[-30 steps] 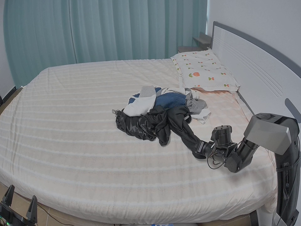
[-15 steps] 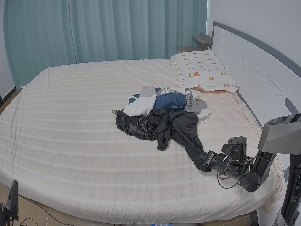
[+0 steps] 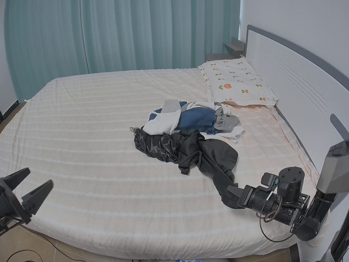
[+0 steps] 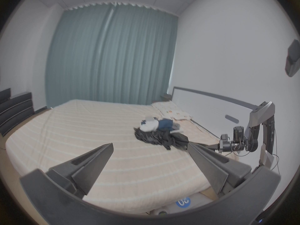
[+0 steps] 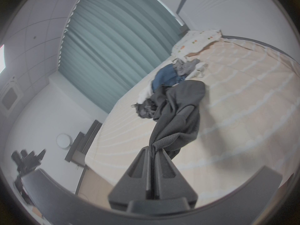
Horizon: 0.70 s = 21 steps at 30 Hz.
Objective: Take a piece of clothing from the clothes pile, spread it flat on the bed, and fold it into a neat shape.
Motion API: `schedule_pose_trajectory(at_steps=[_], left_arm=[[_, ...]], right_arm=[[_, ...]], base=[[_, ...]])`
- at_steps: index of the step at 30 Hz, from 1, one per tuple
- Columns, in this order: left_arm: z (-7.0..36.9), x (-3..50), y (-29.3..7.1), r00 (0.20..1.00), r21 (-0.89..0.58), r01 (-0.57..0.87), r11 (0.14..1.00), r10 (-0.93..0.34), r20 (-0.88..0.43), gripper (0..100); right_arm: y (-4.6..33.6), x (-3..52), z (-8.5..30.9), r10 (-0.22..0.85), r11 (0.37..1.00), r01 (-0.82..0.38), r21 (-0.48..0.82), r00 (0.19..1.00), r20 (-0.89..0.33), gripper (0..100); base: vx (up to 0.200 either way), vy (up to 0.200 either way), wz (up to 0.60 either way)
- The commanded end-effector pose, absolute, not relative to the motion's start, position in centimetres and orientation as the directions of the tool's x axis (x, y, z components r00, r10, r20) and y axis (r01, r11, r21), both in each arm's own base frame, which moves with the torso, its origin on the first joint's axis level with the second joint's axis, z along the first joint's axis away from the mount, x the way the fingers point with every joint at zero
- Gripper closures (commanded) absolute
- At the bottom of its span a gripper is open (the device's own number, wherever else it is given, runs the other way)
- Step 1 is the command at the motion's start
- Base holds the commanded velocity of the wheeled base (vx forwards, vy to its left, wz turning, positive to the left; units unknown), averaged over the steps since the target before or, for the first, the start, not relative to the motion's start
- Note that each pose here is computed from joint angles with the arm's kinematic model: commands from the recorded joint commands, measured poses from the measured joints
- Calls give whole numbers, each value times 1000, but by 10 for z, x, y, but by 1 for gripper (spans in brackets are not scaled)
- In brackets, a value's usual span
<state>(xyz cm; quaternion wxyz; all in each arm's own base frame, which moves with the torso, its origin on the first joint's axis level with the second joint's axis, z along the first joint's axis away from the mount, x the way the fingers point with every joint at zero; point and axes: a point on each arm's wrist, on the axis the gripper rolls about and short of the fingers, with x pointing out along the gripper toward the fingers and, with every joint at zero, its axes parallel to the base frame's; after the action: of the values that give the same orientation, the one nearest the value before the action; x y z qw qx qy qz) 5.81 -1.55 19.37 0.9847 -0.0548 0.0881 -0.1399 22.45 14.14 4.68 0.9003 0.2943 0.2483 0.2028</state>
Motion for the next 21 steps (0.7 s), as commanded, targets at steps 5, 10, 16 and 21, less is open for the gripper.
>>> schedule_pose_trajectory(at_steps=[5, 10, 16, 21], left_arm=[[142, 169, -100, 721, -162, 477, 864, -490, -489, 0], [114, 196, -148, 652, -204, 528, 824, -547, -525, 0], [77, 243, -190, 688, -205, 480, 853, -511, -515, 0], [64, 258, -204, 681, -213, 478, 852, -513, -523, 0]], right_arm=[[165, 184, 97, 677, 645, -502, 577, 725, -127, 100], [170, 196, 98, 672, 643, -504, 576, 732, -110, 100], [177, 205, 106, 673, 632, -520, 575, 736, -74, 100], [179, 209, 112, 669, 627, -525, 575, 741, -54, 100]], base=[[0, 0, 0], [0, 0, 0], [0, 0, 0], [0, 0, 0]])
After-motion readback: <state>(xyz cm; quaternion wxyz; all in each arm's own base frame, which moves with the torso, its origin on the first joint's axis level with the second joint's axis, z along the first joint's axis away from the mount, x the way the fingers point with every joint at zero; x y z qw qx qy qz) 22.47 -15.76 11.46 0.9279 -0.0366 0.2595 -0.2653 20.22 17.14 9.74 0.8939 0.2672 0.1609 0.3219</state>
